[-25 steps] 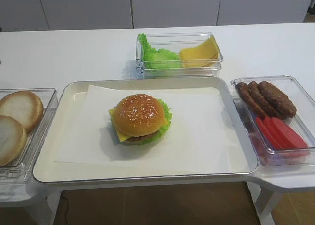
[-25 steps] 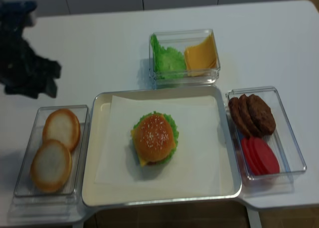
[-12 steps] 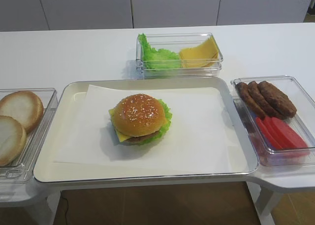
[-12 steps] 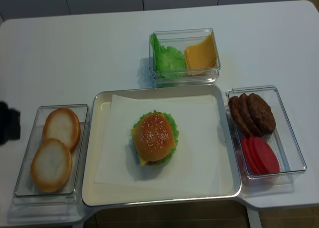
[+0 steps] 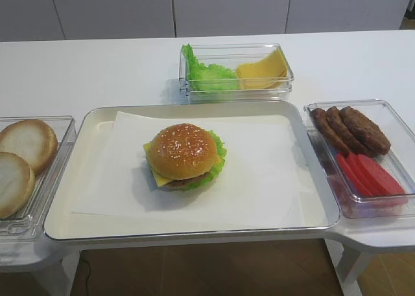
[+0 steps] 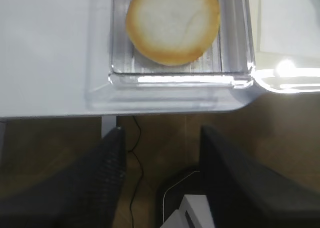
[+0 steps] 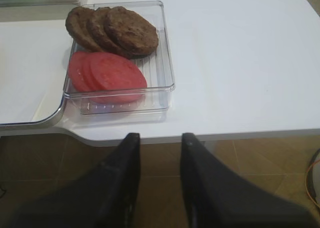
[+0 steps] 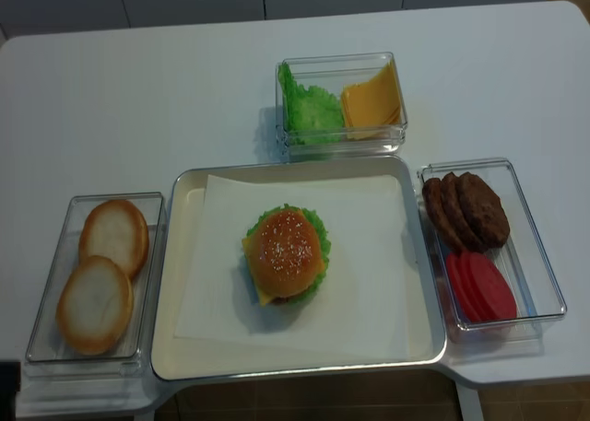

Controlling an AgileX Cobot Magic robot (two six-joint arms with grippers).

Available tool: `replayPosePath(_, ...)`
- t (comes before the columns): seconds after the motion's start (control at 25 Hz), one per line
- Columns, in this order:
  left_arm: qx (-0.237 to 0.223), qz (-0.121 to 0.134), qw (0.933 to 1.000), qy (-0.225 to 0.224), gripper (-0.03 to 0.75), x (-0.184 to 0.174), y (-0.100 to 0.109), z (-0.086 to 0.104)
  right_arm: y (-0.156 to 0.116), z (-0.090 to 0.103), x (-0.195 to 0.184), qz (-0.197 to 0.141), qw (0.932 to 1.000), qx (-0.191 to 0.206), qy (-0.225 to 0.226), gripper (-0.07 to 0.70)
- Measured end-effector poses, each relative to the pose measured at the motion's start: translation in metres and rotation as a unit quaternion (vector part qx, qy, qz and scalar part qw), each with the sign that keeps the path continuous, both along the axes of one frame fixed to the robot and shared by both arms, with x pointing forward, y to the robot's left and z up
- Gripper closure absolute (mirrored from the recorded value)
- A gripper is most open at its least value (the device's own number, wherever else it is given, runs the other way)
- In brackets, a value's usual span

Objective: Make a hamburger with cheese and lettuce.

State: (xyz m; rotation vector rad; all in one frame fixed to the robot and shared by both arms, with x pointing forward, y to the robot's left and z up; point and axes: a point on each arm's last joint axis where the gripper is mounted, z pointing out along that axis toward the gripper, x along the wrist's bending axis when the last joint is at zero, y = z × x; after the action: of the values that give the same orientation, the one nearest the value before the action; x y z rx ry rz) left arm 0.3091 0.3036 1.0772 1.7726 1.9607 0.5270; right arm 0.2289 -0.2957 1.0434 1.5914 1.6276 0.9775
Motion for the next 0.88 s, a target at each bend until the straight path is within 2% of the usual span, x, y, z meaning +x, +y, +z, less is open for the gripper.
replayPosePath(0.2,0.005,-0.009,0.9997,-0.024,0.358,-0.035,-0.007,-0.019,0.000,0.000,0.000,0.000,1.0000,0.000,0.000,0.420)
replayPosePath(0.32,0.006,-0.002,0.9979,-0.065,0.358,-0.052,-0.010,-0.022,0.000,0.000,0.000,0.000,1.0000,0.000,0.000,0.420)
replayPosePath(0.52,0.016,0.006,0.9894,-0.144,0.358,-0.079,-0.013,-0.023,0.000,0.000,0.000,0.000,1.0000,0.000,0.000,0.420)
replayPosePath(0.64,0.027,0.010,0.9839,-0.176,0.358,-0.091,-0.014,-0.025,0.000,0.000,0.000,0.000,1.0000,0.000,0.000,0.420)
replayPosePath(0.88,0.034,0.014,0.9824,-0.183,0.358,-0.094,-0.013,-0.025,0.000,0.000,0.000,0.000,1.0000,0.000,0.000,0.420)
